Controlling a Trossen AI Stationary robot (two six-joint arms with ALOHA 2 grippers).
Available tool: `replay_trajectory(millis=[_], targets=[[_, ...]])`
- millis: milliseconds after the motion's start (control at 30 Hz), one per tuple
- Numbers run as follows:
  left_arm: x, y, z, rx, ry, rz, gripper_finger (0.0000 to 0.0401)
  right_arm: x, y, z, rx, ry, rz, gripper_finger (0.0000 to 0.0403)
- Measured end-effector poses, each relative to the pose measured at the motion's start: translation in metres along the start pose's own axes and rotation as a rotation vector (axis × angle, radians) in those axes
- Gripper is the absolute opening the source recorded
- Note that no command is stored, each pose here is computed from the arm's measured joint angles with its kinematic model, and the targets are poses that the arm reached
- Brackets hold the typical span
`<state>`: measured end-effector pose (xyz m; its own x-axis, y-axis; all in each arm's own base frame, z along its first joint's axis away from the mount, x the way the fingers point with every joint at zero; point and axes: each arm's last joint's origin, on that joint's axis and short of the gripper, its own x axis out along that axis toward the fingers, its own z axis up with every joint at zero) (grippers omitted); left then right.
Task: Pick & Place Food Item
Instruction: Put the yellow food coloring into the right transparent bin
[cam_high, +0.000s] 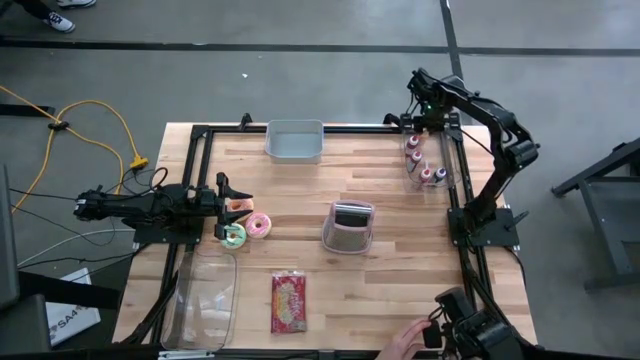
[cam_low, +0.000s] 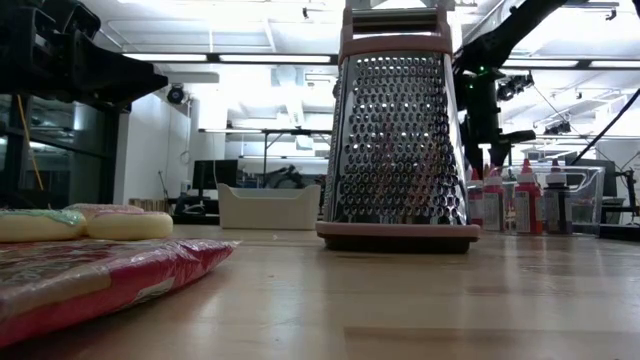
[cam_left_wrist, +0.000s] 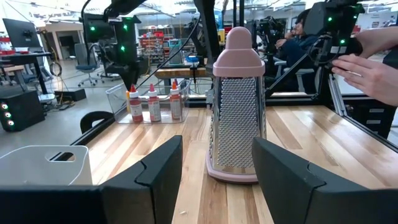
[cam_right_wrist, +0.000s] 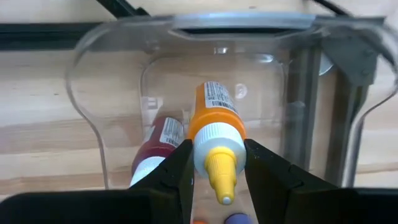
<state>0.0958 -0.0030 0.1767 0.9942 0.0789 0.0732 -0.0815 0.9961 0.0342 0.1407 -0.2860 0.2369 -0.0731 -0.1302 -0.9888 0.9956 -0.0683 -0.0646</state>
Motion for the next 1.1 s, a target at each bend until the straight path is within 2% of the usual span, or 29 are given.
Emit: replay_trajectory(millis=[300,700,1100], targets=[[0.0000,0.0000,-0.0001,0.000,0.000,0.000,0.0188,0.0051,-0.0029,0.0024,0.018,0.009,0.045,0.0110],[0.0000,0.0000,-0.0001,0.000,0.000,0.000,0.0188,0.0049,-0.0027,0.0026,0.018,0.009,0.048,0.0110],[0.0000,0.0000,0.0000,0.000,0.000,0.000,0.0188,0.0049,-0.0027,0.0027,0.019,0.007,0.047,0.0161]])
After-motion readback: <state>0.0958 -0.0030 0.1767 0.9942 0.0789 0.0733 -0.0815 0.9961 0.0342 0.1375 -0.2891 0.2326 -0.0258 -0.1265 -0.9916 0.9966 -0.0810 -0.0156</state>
